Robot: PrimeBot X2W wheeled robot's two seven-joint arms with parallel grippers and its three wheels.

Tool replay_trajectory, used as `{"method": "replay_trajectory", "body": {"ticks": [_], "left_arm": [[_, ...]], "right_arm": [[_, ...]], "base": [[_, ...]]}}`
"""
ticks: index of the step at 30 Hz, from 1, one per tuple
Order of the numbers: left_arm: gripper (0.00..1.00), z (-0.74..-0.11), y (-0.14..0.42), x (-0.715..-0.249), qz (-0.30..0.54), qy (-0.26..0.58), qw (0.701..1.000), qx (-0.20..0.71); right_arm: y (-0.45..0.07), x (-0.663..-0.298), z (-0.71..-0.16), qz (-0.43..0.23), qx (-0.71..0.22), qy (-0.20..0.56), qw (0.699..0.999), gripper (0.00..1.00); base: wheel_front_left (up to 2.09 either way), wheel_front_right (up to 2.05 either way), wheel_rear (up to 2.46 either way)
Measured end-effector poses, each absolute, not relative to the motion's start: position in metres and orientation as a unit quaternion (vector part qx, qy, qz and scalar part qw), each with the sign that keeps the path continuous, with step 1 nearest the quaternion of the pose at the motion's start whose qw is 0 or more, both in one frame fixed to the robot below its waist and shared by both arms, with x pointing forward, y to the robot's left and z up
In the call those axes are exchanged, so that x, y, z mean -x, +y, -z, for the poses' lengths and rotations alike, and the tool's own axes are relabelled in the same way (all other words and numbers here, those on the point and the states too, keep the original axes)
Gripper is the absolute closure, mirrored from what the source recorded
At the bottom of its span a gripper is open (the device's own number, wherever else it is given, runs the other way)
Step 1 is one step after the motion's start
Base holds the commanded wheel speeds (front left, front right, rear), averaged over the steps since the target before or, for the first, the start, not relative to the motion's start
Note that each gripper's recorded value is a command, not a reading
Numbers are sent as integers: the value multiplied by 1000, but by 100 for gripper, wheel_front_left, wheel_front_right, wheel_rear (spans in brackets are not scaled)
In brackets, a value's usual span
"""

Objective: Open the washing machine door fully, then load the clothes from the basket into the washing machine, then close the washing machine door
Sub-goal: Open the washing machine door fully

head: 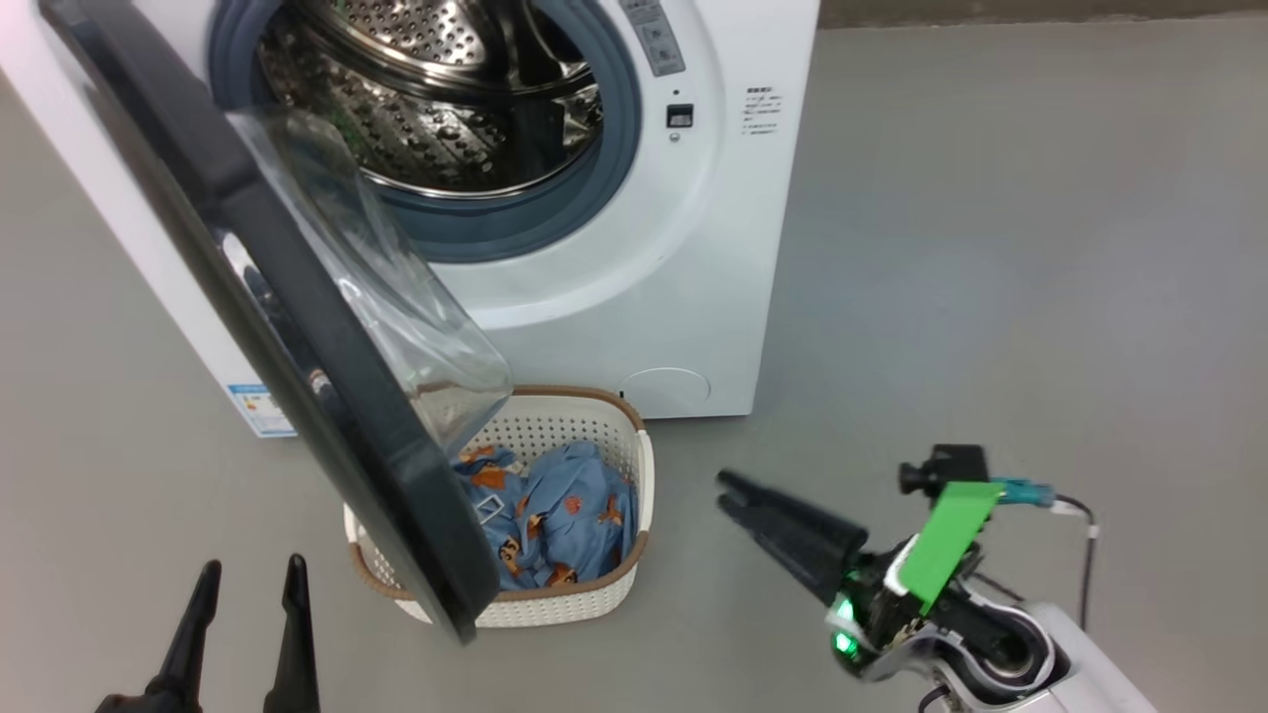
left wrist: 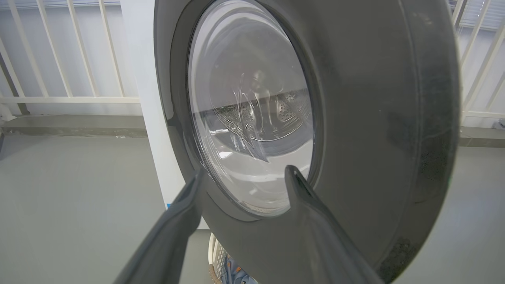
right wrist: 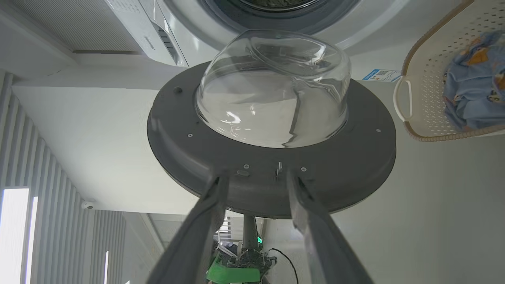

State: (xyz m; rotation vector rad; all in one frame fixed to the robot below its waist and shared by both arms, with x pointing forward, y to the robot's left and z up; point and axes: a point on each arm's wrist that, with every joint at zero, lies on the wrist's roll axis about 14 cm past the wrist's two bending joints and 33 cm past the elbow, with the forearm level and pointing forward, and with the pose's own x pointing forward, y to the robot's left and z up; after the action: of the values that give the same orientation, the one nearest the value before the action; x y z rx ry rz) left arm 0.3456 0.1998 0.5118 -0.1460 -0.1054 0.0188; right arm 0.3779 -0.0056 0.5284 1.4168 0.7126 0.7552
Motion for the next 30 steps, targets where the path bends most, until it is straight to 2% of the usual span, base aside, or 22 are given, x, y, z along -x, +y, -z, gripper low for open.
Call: {"method": "replay_trajectory", "body": {"ticks": [10,14,15,21,27,30], "left_arm": [[0,-516,192,-349,3,-59,995,78],[0,-518,189,-350,10,-62,995,79],[0,-518,189,-350,10,-62,995,79],[0,-518,185,-349,15,-62,995,83],[0,-519,184,-350,14,-63,995,82],[0,-520,184,-350,15,-64,994,82]], "right_arm": [[-77,-416,-550,-220,-612,144,746,0],[-110,-424,-561,-175,-564,67,804,0],[-110,-424,-561,-175,-564,67,804,0],[-154,-427,-572,-120,-441,-34,889,0],[-175,-419,-572,-97,-321,-84,938,0],[-188,-411,-573,-77,-279,-104,951,0]], "base": [[0,0,0],[0,0,0],[0,0,0],[0,0,0],[0,0,0],[0,0,0]]}}
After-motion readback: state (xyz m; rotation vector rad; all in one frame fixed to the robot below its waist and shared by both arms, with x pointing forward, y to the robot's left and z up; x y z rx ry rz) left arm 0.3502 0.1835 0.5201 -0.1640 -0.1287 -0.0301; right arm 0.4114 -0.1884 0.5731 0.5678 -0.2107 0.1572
